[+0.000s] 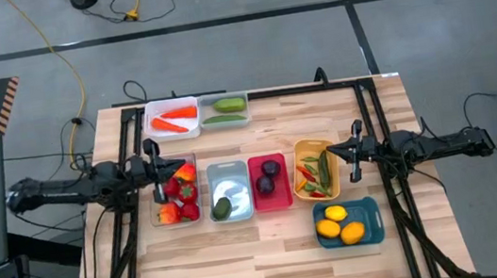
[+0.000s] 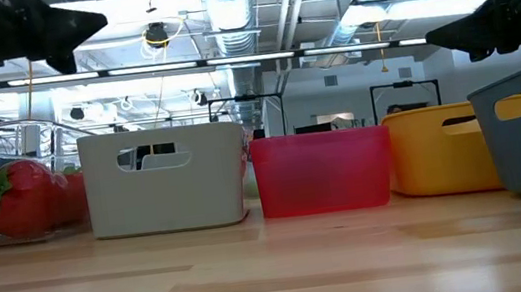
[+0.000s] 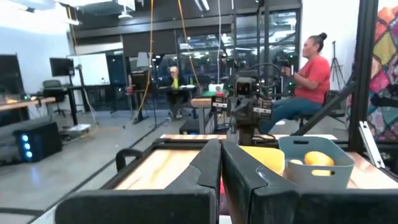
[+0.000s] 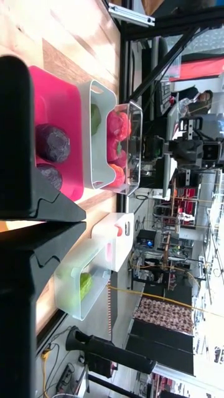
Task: Sort produce into baskets
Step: Return to Home Position
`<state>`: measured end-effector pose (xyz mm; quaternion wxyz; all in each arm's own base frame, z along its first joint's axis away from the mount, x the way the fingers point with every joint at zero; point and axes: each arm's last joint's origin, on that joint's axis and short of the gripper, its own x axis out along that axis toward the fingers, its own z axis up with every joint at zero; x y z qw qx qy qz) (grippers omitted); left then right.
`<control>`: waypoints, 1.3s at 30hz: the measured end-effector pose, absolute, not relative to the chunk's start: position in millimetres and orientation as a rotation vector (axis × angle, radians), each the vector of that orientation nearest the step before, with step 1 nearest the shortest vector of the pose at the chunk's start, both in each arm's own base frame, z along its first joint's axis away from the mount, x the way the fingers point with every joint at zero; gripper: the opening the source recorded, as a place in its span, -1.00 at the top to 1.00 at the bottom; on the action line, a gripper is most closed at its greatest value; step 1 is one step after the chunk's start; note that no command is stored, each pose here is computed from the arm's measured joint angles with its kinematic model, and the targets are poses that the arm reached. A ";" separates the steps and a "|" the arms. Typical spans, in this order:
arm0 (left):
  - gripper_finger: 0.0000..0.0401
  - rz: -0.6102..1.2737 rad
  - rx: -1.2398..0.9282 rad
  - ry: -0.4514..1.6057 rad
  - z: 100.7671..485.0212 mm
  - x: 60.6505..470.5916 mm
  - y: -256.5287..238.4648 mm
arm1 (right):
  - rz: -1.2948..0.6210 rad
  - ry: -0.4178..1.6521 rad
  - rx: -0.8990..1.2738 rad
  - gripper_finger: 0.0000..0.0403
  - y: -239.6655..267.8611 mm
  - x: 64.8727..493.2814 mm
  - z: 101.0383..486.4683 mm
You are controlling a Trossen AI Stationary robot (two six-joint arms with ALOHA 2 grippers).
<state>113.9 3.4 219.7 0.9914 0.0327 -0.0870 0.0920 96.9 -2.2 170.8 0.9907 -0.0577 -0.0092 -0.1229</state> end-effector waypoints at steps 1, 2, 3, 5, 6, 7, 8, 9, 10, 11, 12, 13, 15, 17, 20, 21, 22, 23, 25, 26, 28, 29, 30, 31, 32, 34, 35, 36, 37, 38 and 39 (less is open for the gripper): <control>1.00 0.185 0.056 -0.171 219.3 111.8 3.6 | -0.247 -0.018 -0.116 0.81 -2.2 96.9 170.8; 1.00 0.184 0.049 -0.168 218.8 109.7 3.7 | -0.247 -0.019 -0.116 0.81 -2.2 96.9 170.8; 1.00 0.184 0.041 -0.162 218.1 107.5 3.8 | -0.247 -0.018 -0.116 0.81 -2.2 96.9 170.8; 1.00 0.192 0.025 -0.138 215.2 103.3 4.1 | -0.247 -0.018 -0.116 0.81 -2.2 96.9 170.8; 1.00 0.201 0.021 -0.127 213.8 101.3 4.4 | -0.247 -0.018 -0.116 0.81 -2.2 96.9 170.8; 1.00 0.208 0.012 -0.119 212.7 99.5 4.7 | -0.247 -0.018 -0.116 0.81 -2.2 96.9 170.8; 1.00 0.213 0.004 -0.118 212.2 97.7 4.9 | -0.247 -0.018 -0.116 0.81 -2.2 96.9 170.8; 1.00 0.214 -0.001 -0.120 212.0 96.0 4.9 | -0.247 -0.018 -0.116 0.81 -2.2 96.9 170.8; 1.00 0.214 -0.003 -0.124 212.1 94.6 5.0 | -0.247 -0.018 -0.116 0.81 -2.2 96.9 170.8; 1.00 0.214 -0.004 -0.128 212.2 93.4 5.0 | -0.247 -0.019 -0.116 0.81 -2.2 96.9 170.8; 1.00 0.214 -0.006 -0.126 211.8 92.3 5.0 | -0.247 -0.019 -0.116 0.81 -2.2 96.9 170.8; 1.00 0.214 -0.010 -0.118 210.7 91.6 5.0 | -0.247 -0.019 -0.116 0.81 -2.2 96.9 170.9; 1.00 0.217 -0.019 -0.107 207.6 91.3 5.1 | -0.247 -0.018 -0.116 0.81 -2.2 96.9 170.8; 1.00 0.218 -0.026 -0.108 200.4 92.4 5.2 | -0.247 -0.018 -0.116 0.81 -2.2 96.9 170.8; 1.00 0.199 -0.027 -0.150 186.4 95.1 4.5 | -0.247 -0.019 -0.116 0.81 -2.2 96.9 170.8; 1.00 0.193 -0.021 -0.169 182.8 95.5 4.4 | -0.247 -0.018 -0.116 0.81 -2.2 96.9 170.8; 1.00 0.192 -0.019 -0.173 182.7 95.1 4.3 | -0.246 -0.018 -0.116 0.81 -2.2 96.9 170.8; 1.00 0.192 -0.014 -0.171 182.8 95.1 4.3 | -0.247 -0.018 -0.116 0.81 -2.2 96.9 170.8; 1.00 0.197 -0.001 -0.164 182.3 95.4 4.4 | -0.246 -0.018 -0.116 0.81 -2.2 96.9 170.8; 1.00 0.198 0.010 -0.163 182.3 95.4 4.4 | -0.247 -0.018 -0.116 0.81 -2.2 96.9 170.8; 1.00 0.195 0.022 -0.160 182.0 95.4 4.3 | -0.247 -0.019 -0.116 0.81 -2.2 96.9 170.8; 1.00 0.191 0.024 -0.144 180.6 95.6 4.2 | -0.247 -0.018 -0.116 0.81 -2.2 96.9 170.8; 1.00 0.189 0.021 -0.119 178.1 96.0 4.1 | -0.247 -0.018 -0.116 0.81 -2.2 96.9 170.8; 1.00 0.188 0.011 -0.095 175.7 96.3 4.1 | -0.247 -0.019 -0.116 0.81 -2.2 96.9 170.8; 1.00 0.188 0.000 -0.071 173.2 96.5 4.1 | -0.247 -0.018 -0.116 0.81 -2.2 96.9 170.8; 1.00 0.186 -0.011 -0.056 171.8 96.9 4.1 | -0.247 -0.019 -0.116 0.81 -2.2 96.9 170.8; 1.00 0.182 -0.011 -0.050 171.2 97.2 4.0 | -0.247 -0.019 -0.115 0.81 -2.2 96.9 170.8; 1.00 0.180 -0.010 -0.048 171.1 97.3 3.9 | -0.247 -0.018 -0.116 0.81 -2.2 96.9 170.8; 1.00 0.179 -0.010 -0.046 170.9 97.4 3.9 | -0.246 -0.018 -0.116 0.81 -2.2 96.9 170.8; 1.00 0.179 -0.010 -0.046 170.9 97.4 3.9 | -0.246 -0.018 -0.116 0.81 -2.2 96.9 170.8; 1.00 0.179 -0.010 -0.047 171.0 97.4 3.9 | -0.247 -0.018 -0.116 0.81 -2.2 96.9 170.8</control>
